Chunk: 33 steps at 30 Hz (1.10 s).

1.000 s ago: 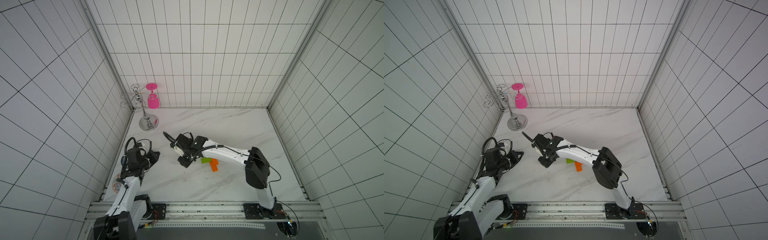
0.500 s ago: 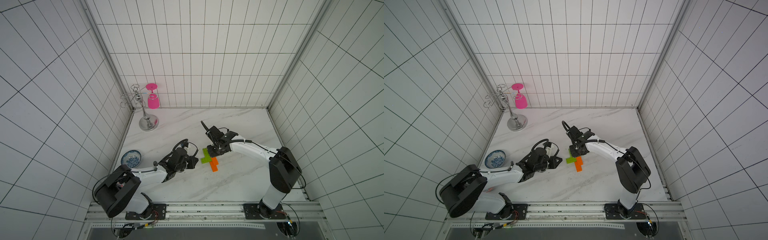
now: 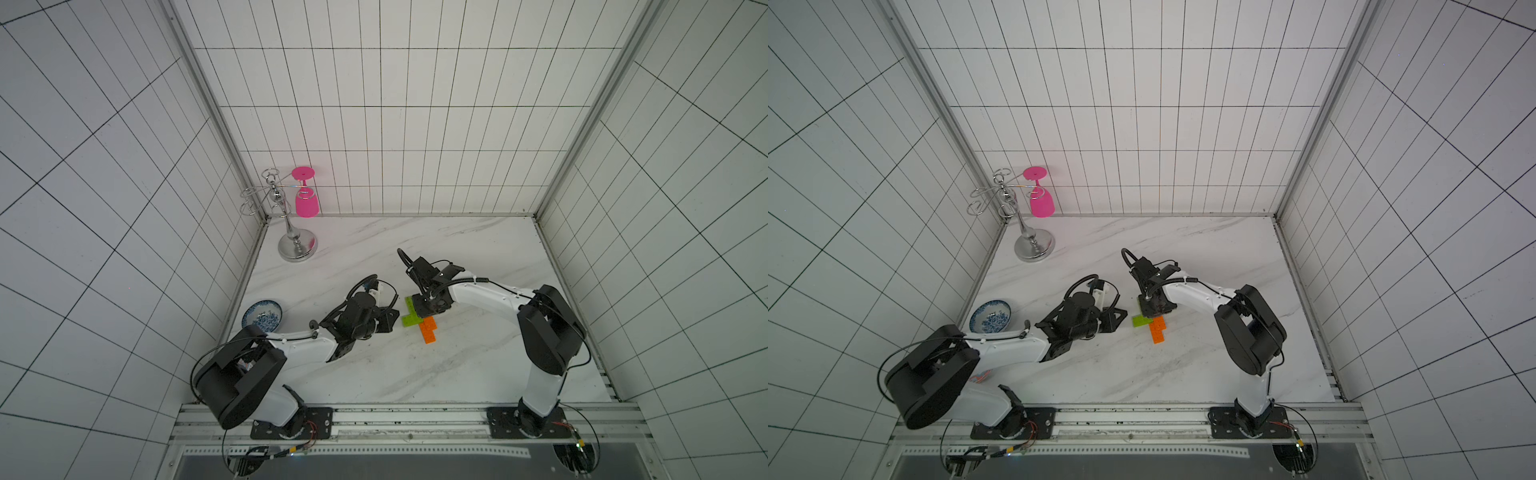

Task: Assemble a small pinwheel with lego
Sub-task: Assemble the lego brick with the lego brick.

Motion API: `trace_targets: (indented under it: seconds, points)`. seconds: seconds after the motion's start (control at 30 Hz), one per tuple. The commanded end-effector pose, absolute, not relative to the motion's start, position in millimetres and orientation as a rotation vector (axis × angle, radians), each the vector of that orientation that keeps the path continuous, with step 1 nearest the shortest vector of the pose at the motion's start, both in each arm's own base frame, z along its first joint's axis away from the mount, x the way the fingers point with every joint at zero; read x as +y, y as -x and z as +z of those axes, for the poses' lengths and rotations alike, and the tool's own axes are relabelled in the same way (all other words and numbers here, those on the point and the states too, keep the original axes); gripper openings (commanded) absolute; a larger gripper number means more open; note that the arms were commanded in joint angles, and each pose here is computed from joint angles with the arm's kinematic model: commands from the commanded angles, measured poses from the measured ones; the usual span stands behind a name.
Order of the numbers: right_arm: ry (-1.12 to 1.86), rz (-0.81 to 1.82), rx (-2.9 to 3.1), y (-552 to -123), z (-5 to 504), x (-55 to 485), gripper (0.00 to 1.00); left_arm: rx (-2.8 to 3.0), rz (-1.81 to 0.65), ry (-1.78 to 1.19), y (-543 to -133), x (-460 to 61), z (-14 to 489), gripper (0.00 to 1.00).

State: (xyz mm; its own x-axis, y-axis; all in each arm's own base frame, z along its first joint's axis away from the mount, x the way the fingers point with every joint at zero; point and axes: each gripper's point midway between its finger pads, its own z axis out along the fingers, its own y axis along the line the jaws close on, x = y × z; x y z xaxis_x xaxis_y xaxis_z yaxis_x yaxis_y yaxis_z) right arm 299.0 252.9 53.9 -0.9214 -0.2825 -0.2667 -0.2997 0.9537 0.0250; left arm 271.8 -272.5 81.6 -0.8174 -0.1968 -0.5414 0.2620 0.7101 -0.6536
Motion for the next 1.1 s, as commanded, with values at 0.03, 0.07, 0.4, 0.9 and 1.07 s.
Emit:
trace_targets:
  seconds: [0.03, 0.07, 0.4, 0.9, 1.07]
  points:
    - [0.430, 0.106, 2.814, -308, 63, 265, 0.19, 2.283, -1.023, -0.048, -279, -278, 90, 0.13]
    - [0.433, 0.109, 2.818, -307, 62, 266, 0.19, 2.280, -1.024, -0.046, -279, -278, 91, 0.13]
    - [0.451, 0.099, 2.833, -307, 57, 271, 0.20, 2.286, -1.024, -0.049, -278, -277, 90, 0.13]
    - [0.484, -0.076, 2.960, -284, 24, 255, 0.16, 2.284, -1.008, -0.036, -278, -272, 92, 0.12]
    - [0.511, -0.140, 3.020, -267, -2, 249, 0.12, 2.283, -1.001, -0.029, -278, -269, 92, 0.12]
